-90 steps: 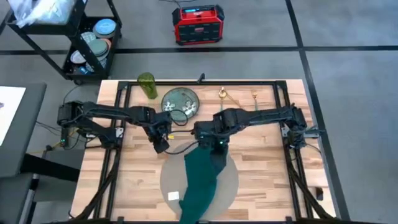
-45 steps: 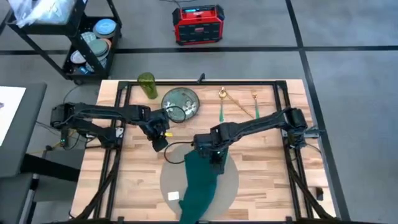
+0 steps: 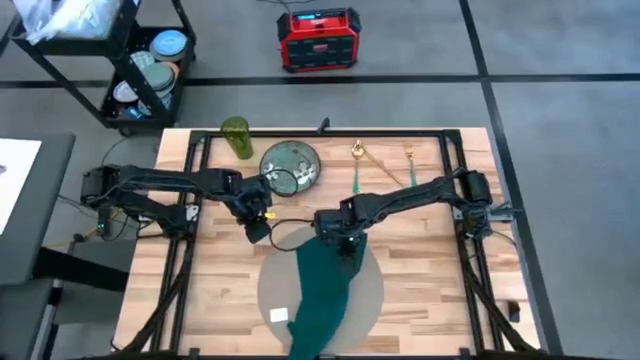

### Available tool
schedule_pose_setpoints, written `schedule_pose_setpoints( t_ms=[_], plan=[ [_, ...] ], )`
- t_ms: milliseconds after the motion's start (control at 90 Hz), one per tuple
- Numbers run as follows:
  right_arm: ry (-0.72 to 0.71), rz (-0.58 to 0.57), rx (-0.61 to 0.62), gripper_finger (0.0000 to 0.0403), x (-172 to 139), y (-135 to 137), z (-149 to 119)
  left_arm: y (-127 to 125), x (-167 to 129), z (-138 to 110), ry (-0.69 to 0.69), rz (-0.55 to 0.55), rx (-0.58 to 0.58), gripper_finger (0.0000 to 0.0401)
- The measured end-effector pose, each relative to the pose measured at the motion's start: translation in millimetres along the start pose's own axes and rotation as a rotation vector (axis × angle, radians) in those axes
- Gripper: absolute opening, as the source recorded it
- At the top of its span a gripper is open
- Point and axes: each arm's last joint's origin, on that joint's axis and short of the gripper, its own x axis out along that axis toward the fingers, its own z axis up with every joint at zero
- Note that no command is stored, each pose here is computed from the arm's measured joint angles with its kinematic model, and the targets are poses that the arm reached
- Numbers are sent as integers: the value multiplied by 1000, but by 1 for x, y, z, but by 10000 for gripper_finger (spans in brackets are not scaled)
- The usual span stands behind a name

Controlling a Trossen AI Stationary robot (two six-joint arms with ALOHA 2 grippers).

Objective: Set table place
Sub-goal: Fold the green napkin

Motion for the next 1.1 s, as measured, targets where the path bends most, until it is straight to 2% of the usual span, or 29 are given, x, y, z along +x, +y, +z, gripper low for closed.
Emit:
schedule_pose_setpoints(
  t_ms=[456,756,867,1011,1100],
  plan=[
    [-43,7,-41,127,5,6,1,0,0,0,3,2,-2,0],
    [6,0,9,126,25,-4,-14,0,0,0,1,5,-2,0],
    [5,0,11,99,25,-2,-14,0,0,0,1,5,-2,0],
    [7,-1,30,18,24,-2,-14,0,0,0,1,5,-1,0],
    [-18,6,23,8,20,1,-9,0,0,0,-1,4,-1,0]
  ],
)
